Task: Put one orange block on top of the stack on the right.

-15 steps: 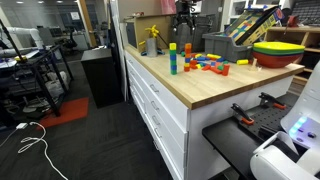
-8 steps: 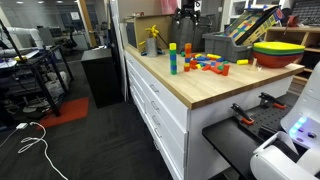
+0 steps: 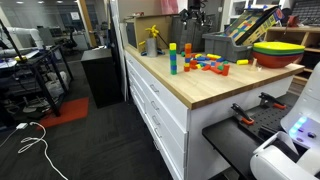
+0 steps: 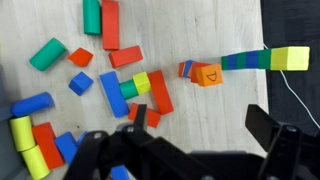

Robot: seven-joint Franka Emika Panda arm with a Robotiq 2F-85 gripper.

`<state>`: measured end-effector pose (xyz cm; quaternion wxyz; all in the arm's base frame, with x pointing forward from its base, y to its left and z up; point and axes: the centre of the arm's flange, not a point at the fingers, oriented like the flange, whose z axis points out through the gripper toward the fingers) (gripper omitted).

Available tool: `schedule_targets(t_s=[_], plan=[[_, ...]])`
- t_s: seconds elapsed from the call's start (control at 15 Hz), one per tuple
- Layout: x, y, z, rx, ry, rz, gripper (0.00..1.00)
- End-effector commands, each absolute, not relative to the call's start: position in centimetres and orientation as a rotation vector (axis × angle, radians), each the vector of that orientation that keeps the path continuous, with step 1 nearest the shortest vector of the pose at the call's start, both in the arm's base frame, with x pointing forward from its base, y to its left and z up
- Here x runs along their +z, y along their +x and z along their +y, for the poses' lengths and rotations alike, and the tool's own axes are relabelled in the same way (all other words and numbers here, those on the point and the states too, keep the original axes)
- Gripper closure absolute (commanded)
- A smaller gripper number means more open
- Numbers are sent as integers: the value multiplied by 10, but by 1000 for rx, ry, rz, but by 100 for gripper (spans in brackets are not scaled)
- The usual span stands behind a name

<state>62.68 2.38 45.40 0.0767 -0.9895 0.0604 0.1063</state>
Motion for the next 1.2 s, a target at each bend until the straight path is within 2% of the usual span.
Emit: schedule_targets(t_s=[0.0,0.33,0.6,1.13], plan=[[447,606,-2,270,-2989,208,0],[436,581,-30,194,-2982,300,0],[434,540,-47,157,-2993,283,0],[435,471,-39,64,-3005,273,0]])
